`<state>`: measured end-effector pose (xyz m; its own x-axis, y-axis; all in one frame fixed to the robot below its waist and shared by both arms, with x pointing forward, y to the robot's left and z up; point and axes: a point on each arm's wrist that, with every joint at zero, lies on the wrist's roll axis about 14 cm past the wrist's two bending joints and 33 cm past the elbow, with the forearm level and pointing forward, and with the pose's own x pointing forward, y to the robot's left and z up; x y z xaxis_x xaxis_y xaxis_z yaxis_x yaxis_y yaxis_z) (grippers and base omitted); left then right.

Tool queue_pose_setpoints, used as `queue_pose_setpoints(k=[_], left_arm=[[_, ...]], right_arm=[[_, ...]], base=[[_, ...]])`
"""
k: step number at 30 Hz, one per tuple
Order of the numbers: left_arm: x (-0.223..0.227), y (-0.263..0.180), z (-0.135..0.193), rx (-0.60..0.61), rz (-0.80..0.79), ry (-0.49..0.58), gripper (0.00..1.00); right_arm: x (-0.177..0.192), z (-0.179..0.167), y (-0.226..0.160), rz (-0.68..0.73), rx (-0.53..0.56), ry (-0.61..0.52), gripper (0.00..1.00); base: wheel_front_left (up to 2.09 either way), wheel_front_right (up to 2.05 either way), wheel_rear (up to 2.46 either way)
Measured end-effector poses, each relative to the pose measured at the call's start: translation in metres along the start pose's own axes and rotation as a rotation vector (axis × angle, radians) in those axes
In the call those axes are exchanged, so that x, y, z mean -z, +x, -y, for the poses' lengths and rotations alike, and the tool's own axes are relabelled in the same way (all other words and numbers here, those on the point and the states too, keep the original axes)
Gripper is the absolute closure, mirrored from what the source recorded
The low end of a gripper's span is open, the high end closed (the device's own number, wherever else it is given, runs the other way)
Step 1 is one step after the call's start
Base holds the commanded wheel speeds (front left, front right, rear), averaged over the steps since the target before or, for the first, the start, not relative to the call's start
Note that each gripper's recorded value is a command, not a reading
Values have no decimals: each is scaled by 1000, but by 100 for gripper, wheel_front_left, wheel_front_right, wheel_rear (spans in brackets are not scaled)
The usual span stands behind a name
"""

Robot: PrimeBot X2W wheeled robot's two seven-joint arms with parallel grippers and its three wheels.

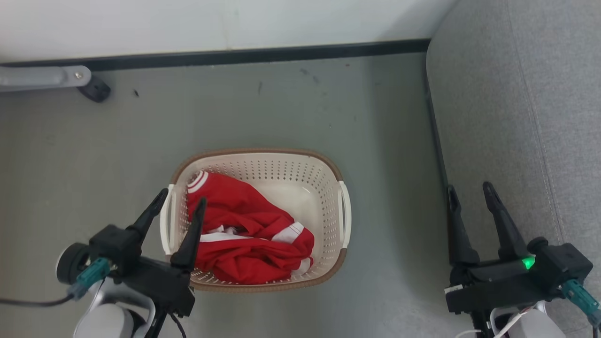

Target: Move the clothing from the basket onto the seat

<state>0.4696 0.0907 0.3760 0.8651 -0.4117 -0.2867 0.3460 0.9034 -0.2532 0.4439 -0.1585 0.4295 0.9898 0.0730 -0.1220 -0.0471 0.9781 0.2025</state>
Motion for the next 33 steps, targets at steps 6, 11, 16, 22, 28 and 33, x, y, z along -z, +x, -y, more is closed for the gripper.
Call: queue_pose_setpoints(k=[6, 11, 16, 22, 28, 33], left_arm=[[31, 23, 3, 57, -116, 19, 0], [50, 37, 5, 88, -181, 34, 0], [77, 50, 10, 124, -272, 49, 0], [112, 64, 12, 158, -380, 61, 0], [145, 69, 7, 174, -490, 102, 0], [171, 71, 5, 206, -583, 158, 0]], right_arm=[[9, 4, 9, -9, 20, 10, 0], [17, 8, 12, -26, 35, 14, 0], [27, 5, 17, -43, 40, 24, 0], [41, 8, 21, -67, 56, 33, 0], [48, 15, 28, -72, 70, 29, 0], [56, 18, 31, -87, 81, 27, 0]], base=[[0, 0, 0], [0, 0, 0], [0, 0, 0], [0, 0, 0], [0, 0, 0], [0, 0, 0]])
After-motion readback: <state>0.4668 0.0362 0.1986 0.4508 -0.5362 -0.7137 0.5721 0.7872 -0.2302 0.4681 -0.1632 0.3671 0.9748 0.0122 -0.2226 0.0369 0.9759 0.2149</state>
